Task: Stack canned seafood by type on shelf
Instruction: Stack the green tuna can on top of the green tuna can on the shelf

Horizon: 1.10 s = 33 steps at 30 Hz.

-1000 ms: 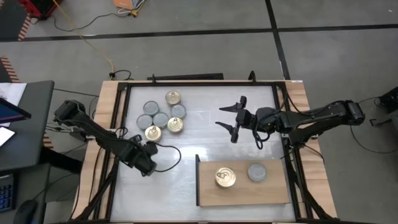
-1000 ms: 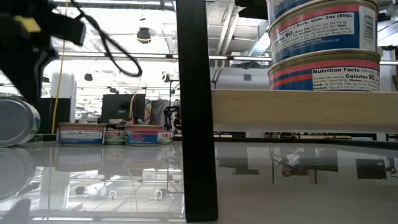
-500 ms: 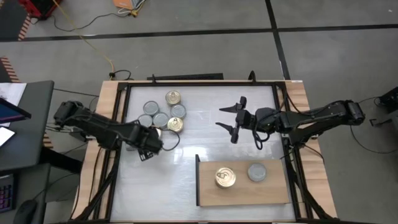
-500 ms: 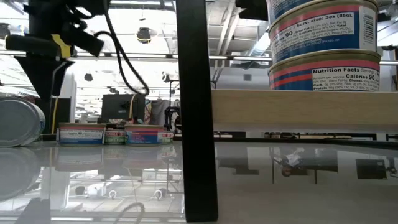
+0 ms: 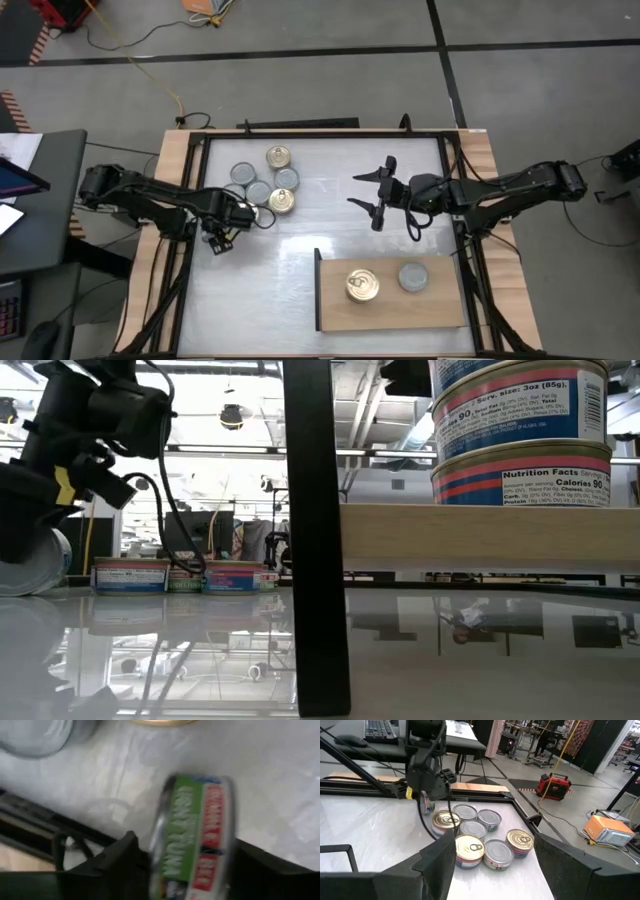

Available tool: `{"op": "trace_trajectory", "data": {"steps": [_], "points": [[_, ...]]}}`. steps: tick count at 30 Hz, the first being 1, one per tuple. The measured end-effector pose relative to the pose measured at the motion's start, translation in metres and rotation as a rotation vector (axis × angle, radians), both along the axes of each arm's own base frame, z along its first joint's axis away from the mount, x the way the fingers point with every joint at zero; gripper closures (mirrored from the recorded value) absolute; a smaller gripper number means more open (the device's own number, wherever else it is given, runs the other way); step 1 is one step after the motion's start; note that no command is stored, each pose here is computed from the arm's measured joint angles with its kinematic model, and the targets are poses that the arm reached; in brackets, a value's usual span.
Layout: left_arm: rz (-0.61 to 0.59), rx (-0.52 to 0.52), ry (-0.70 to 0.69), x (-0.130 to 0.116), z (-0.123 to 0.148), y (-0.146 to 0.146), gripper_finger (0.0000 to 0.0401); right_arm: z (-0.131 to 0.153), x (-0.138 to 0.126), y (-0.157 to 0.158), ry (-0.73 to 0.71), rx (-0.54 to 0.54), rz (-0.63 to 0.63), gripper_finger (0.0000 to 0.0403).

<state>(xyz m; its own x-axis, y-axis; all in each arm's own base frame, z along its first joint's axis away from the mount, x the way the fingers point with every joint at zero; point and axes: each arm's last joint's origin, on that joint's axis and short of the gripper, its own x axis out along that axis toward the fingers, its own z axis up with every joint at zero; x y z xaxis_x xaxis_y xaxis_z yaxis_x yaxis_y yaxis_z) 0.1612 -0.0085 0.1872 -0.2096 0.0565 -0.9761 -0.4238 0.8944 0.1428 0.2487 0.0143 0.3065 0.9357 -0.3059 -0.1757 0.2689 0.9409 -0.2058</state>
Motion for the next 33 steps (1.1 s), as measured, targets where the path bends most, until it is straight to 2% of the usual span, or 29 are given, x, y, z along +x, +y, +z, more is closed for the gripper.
{"op": "trace_trajectory", "data": {"steps": [6, 7, 12, 17, 22, 25, 28, 33], "points": [[-0.002, -0.025, -0.068, 0.004, 0.007, -0.001, 0.0271, 0.001, 0.0, -0.002, -0.006, 0.001, -0.009, 0.0108], [-0.002, -0.025, -0.078, 0.004, 0.008, -0.001, 0.028, 0.001, 0.0, -0.002, -0.008, 0.001, -0.009, 0.0108], [0.015, -0.054, -0.228, 0.017, 0.017, -0.003, 0.028, 0.001, 0.0, -0.002, -0.006, 0.001, -0.008, 0.0108], [0.004, -0.048, -0.499, 0.039, 0.041, -0.005, 0.028, -0.004, -0.002, -0.002, 0.058, -0.009, -0.007, 0.0108], [-0.082, 0.009, -0.814, 0.055, 0.065, -0.012, 0.028, -0.002, -0.01, -0.002, 0.079, -0.004, -0.005, 0.0108], [-0.134, 0.05, -0.95, 0.062, 0.075, -0.014, 0.028, -0.002, -0.012, 0.0, 0.079, 0.014, 0.052, 0.0108], [-0.192, 0.106, -1.072, 0.071, 0.084, -0.013, 0.028, -0.005, -0.012, 0.002, 0.111, 0.067, 0.107, 0.0108], [-0.277, 0.222, -1.23, 0.089, 0.094, -0.007, 0.0279, -0.002, -0.02, 0.001, 0.22, 0.182, 0.067, 0.0108]]}}
